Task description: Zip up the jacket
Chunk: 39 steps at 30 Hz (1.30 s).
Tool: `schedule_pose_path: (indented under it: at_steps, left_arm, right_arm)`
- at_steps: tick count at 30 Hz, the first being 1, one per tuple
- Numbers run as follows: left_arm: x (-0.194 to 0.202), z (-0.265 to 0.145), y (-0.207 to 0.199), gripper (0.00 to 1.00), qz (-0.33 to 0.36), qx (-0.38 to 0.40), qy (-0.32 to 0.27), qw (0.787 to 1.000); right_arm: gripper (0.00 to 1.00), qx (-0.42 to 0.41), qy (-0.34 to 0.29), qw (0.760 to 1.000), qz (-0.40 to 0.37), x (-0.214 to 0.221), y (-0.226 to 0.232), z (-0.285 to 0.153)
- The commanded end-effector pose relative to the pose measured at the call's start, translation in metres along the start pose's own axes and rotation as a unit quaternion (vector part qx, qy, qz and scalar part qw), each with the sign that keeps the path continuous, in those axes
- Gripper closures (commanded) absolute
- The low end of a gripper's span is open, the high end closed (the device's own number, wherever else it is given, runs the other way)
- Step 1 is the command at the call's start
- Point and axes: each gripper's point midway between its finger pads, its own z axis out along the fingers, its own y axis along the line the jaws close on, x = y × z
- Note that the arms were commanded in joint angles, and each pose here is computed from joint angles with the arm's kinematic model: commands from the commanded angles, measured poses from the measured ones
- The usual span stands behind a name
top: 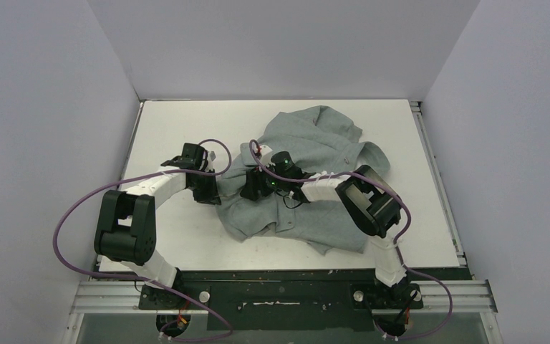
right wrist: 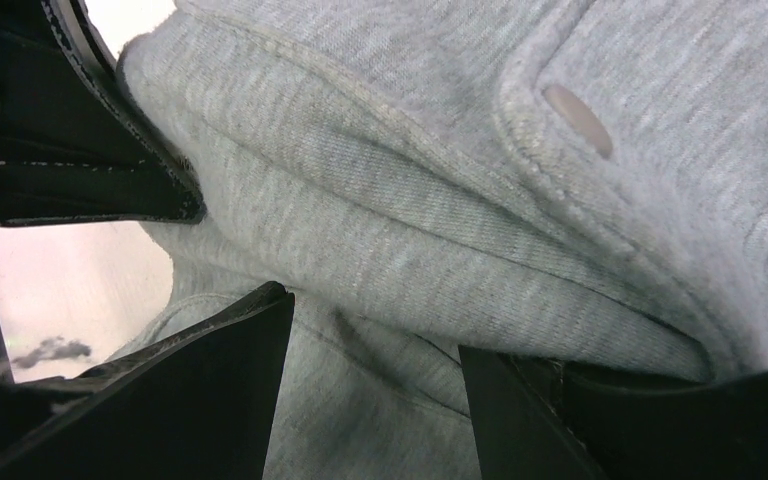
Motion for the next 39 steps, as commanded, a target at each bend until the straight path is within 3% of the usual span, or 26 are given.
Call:
schedule_pose_path:
  at_steps: [1,14,30,39]
  left_arm:
    - [-0.011,-0.004,-0.005,1.0,0.009,0.017,-0.017,1.0]
    - [-0.008,-0.002,-0.007,1.0,0.009,0.022,-0.016,1.0]
    - [-0.005,-0.001,-0.006,1.0,0.008,0.024,-0.016,1.0]
    - [-0.019,-0.016,-0.013,1.0,0.018,0.035,-0.049,0.998]
  right_arm:
    - [0.39,0.01,-0.014,1.0,-0.016,-0.009,-0.002,0.013]
    - [0.51,0.037,0.009,0.998,-0.041,-0.001,0.002,0.025]
    - [0.9,0.01,-0.004,0.999,-0.053,-0.024,0.033,0.004]
    - [0.96,0.007,0.003,0.997,-0.081,-0.046,0.048,-0.021]
